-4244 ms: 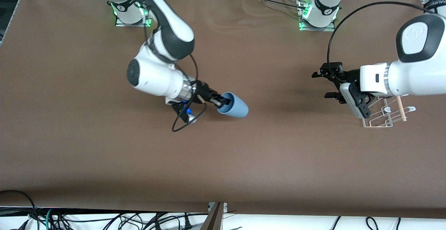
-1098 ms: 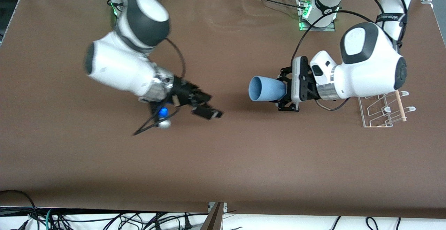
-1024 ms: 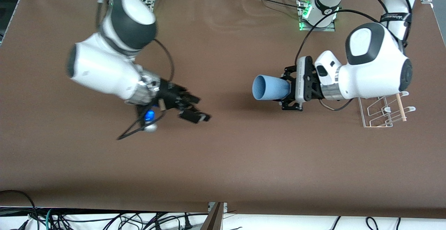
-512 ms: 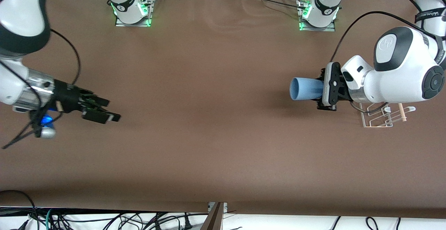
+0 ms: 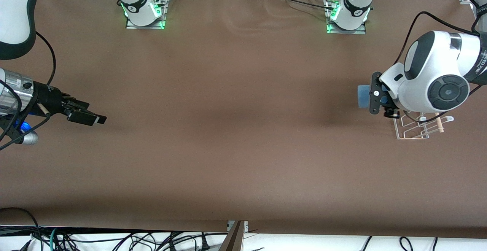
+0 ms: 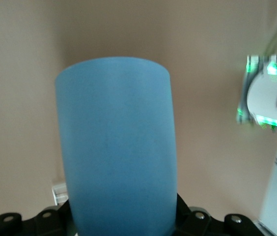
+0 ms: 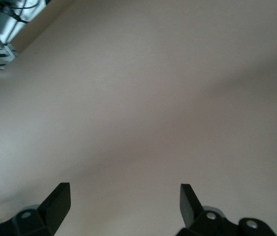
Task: Transfer cup to left arm and place on rack
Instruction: 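Carry the cup with the left gripper over the wire rack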
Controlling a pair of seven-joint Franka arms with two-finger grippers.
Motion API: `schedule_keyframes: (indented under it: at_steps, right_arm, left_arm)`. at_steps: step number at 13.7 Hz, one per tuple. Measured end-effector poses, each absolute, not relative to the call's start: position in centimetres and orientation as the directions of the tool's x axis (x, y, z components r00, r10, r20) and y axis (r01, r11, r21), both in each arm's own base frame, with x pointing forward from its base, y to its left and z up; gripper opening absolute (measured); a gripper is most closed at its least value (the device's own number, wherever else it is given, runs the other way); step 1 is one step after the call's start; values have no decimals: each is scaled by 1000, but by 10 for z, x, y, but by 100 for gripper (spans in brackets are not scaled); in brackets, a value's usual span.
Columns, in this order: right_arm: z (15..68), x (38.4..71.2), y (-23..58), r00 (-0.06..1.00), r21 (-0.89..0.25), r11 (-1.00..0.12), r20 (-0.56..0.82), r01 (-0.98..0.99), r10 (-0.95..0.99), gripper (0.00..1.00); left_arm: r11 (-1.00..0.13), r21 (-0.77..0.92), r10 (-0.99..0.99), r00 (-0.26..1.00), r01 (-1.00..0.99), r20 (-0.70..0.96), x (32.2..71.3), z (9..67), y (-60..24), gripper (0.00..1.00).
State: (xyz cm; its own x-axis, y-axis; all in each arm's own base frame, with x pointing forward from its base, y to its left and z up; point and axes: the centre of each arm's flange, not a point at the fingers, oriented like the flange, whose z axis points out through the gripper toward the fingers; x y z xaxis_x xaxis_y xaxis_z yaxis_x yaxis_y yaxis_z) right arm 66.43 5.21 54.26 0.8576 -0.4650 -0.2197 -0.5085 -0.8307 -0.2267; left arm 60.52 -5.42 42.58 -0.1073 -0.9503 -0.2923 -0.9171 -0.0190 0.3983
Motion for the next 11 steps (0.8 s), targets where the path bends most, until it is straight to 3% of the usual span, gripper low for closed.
schedule_keyframes:
  at_steps: [6, 11]
  right_arm:
    - [533, 603, 76, 944, -28, -947, -94, -321, -318, 99]
    - [539, 569, 31, 988, -41, -990, -85, -134, -130, 99]
  left_arm:
    - [-345, 344, -686, -15, -873, -727, 588, 393, -20, 67]
    - [-647, 141, -364, 142, -749, -921, 551, 356, 6, 67]
